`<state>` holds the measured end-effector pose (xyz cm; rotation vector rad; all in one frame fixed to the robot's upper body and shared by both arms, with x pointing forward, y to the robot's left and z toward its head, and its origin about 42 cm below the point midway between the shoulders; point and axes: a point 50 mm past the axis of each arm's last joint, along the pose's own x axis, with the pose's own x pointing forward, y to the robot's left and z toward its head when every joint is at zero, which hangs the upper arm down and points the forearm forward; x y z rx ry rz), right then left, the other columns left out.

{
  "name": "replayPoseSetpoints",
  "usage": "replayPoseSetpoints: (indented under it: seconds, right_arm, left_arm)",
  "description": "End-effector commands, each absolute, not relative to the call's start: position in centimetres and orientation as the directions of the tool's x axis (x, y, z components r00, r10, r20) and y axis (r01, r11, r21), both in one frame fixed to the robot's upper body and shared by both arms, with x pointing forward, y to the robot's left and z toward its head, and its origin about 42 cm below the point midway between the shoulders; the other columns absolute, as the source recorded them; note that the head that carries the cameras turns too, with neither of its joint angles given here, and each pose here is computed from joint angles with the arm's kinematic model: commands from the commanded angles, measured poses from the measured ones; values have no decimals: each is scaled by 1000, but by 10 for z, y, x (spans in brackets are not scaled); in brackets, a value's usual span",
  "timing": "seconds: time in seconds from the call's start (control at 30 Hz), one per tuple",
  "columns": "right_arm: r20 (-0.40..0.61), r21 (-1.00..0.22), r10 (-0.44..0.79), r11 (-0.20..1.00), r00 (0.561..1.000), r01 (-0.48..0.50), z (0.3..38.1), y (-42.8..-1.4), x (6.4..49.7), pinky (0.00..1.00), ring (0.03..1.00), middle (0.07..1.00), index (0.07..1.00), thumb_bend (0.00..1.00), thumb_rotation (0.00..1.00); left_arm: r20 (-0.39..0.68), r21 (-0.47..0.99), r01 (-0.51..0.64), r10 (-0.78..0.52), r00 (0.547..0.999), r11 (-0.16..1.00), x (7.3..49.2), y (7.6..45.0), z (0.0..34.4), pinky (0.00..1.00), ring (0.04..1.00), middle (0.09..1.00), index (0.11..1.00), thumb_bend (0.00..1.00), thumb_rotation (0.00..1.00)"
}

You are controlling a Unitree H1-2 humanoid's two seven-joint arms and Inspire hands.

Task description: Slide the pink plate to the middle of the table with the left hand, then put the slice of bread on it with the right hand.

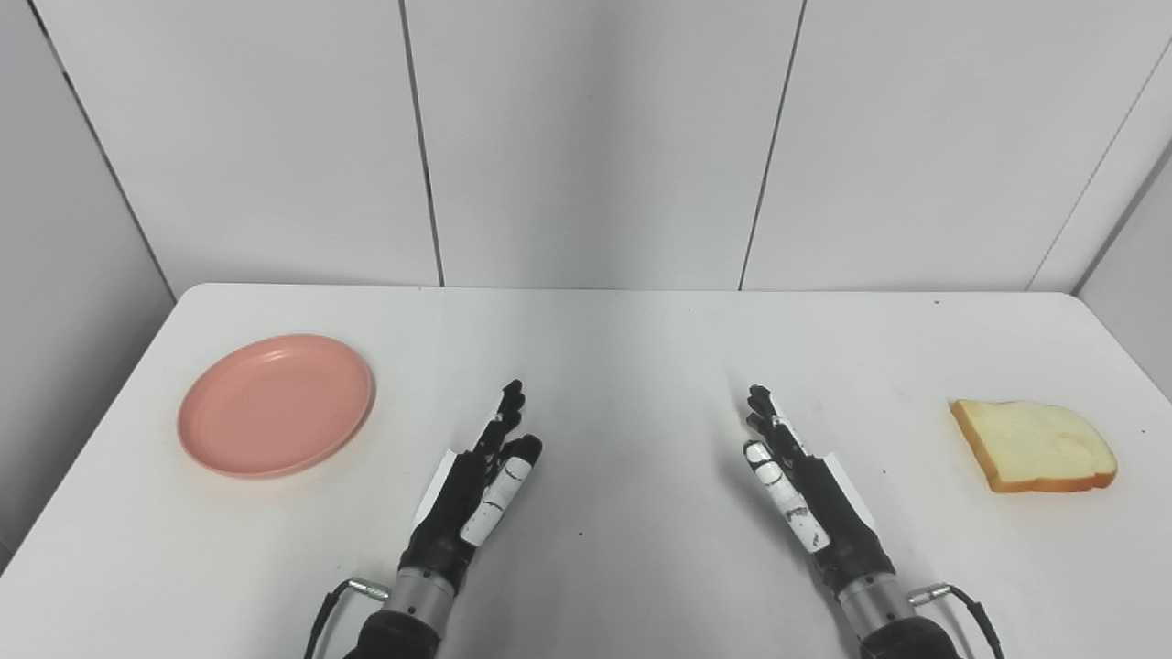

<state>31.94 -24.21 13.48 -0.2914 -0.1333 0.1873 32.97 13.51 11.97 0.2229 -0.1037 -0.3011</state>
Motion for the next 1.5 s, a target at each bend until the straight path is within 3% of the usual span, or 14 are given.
replayPoseSetpoints:
  seconds: [0.0, 1.47]
  right_arm:
    - [141, -314, 210, 936, 967, -158, 143, -243, 322, 938, 972, 992, 1000, 652, 1000]
    - [135, -311, 210, 937, 968, -160, 143, -243, 323, 947, 978, 994, 1000, 647, 1000]
  left_arm:
    - [47, 239, 297, -317, 947, 924, 334, 134, 121, 937, 995, 1000, 996, 761, 953]
    - [50, 256, 293, -315, 948, 921, 335, 134, 121, 932, 992, 1000, 990, 765, 963]
